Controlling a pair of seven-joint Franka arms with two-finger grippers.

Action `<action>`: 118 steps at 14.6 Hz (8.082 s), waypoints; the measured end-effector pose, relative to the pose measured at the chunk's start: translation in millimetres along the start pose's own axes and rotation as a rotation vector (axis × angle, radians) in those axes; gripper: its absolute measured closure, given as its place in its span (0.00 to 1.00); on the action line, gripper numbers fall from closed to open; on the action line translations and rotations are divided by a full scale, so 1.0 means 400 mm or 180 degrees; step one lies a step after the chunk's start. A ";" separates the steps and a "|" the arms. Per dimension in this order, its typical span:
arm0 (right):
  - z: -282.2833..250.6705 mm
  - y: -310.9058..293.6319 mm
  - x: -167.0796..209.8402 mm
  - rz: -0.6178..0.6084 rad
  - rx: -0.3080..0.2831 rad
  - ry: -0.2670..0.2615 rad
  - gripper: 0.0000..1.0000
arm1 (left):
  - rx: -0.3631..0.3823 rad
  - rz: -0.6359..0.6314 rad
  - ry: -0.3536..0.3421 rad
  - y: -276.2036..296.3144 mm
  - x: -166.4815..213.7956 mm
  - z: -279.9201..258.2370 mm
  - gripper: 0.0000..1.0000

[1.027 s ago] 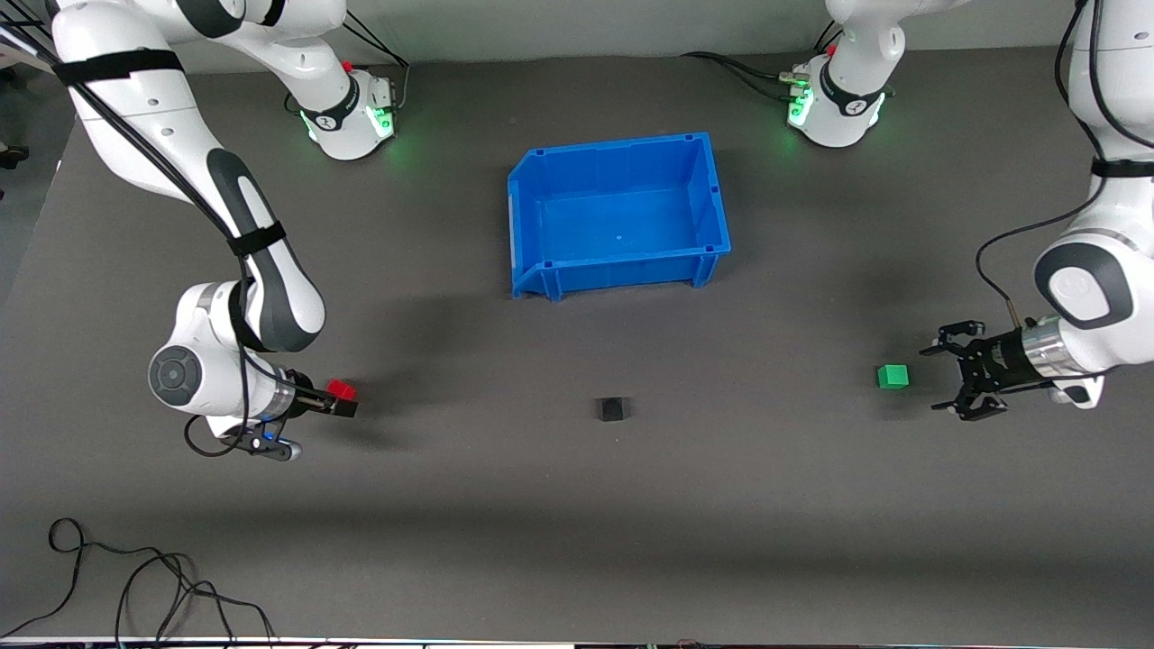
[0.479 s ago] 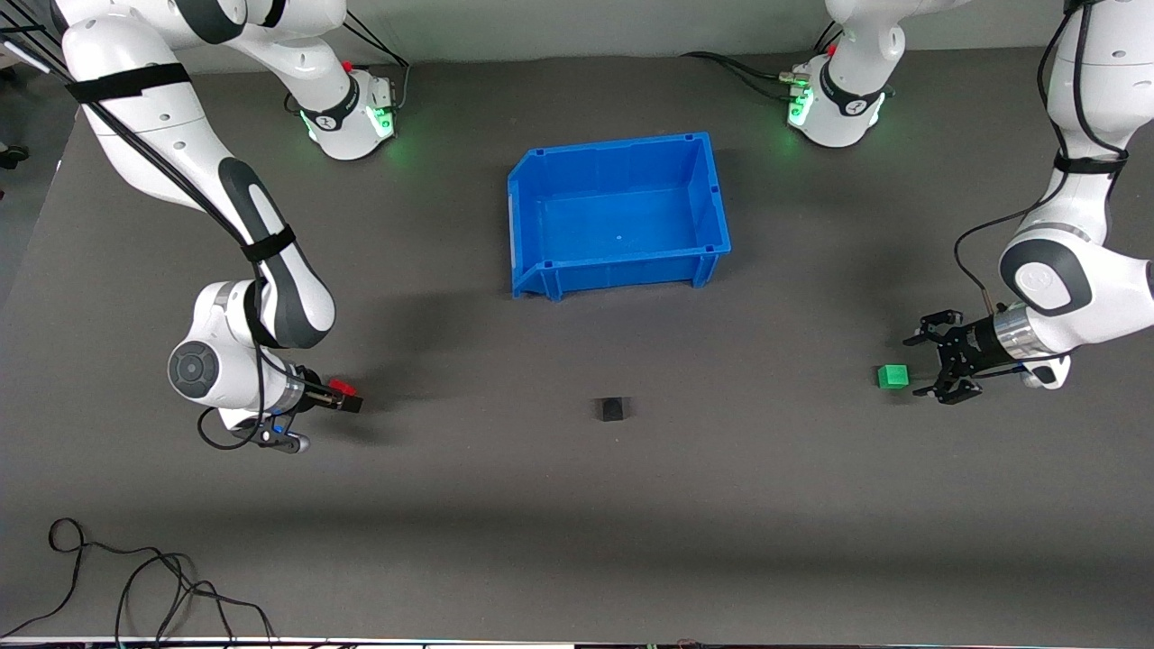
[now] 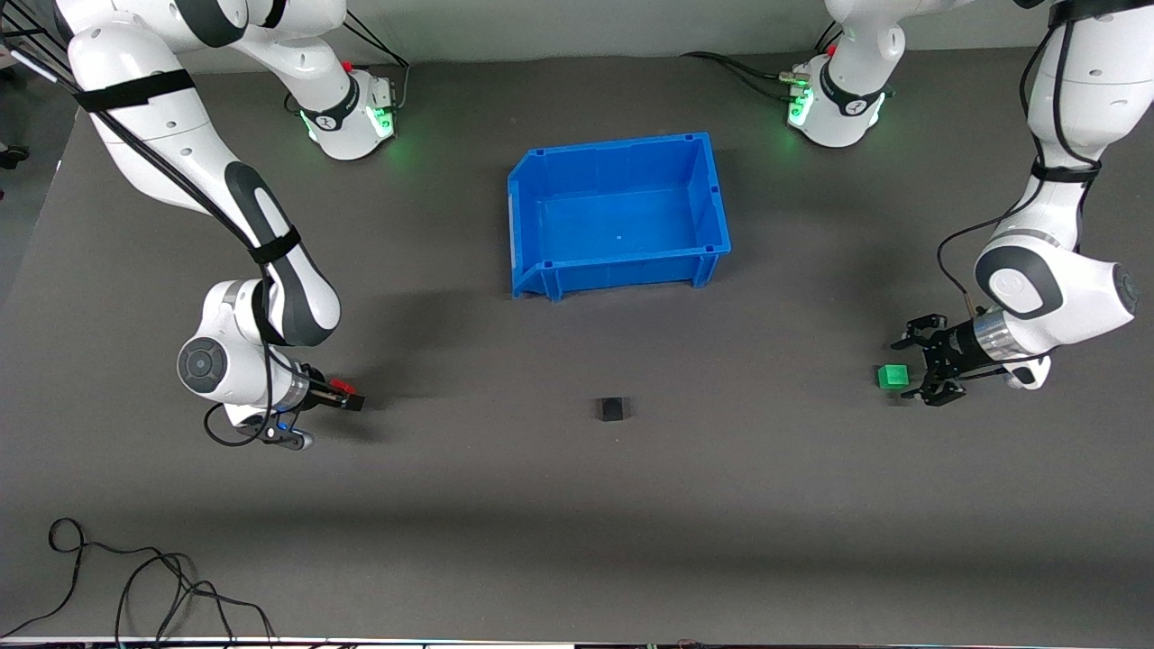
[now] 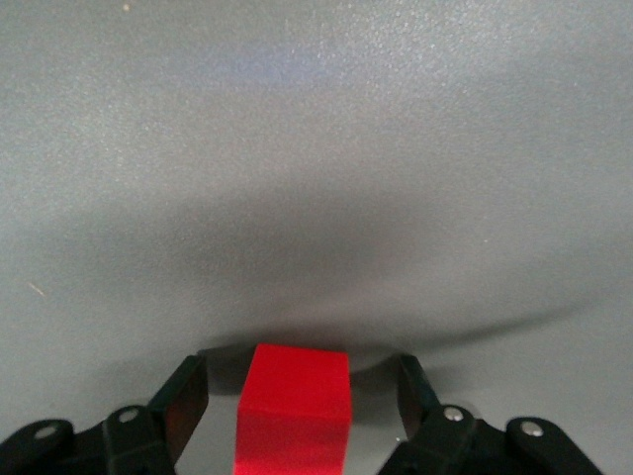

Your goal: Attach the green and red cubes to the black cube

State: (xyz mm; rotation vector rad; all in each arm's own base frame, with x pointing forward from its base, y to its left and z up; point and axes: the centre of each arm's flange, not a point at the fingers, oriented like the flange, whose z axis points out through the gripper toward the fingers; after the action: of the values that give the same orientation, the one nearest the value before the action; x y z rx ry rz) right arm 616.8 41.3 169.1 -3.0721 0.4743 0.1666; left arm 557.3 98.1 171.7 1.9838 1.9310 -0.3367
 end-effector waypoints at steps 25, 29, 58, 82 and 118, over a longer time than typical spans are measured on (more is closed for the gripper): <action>-0.014 -0.021 0.003 0.0603 0.0078 0.0177 0.61 | 0.0137 0.0064 -0.0159 0.236 -0.694 0.045 0.63; -0.017 -0.201 -0.064 0.1118 0.0147 0.0253 0.61 | 0.0190 0.0195 -0.0174 0.239 -0.852 0.135 0.63; 0.041 -0.957 -0.303 0.4179 0.0763 0.0125 0.61 | 0.0061 -0.0152 0.0007 0.169 -1.025 0.444 0.63; 0.047 -0.992 -0.290 0.4214 0.0744 0.0182 0.61 | -0.0079 -0.0291 -0.0047 0.152 -1.136 0.474 0.44; -1.065 -0.200 -0.190 0.0402 -0.0151 -0.0357 0.00 | 0.1030 0.4492 0.0577 0.157 -0.684 -0.869 0.00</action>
State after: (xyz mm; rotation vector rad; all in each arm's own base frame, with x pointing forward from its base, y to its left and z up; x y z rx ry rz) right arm 611.8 121.3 601.7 -3.0573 0.6673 0.3561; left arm 582.9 -10.5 604.1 3.0417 0.1634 -0.0557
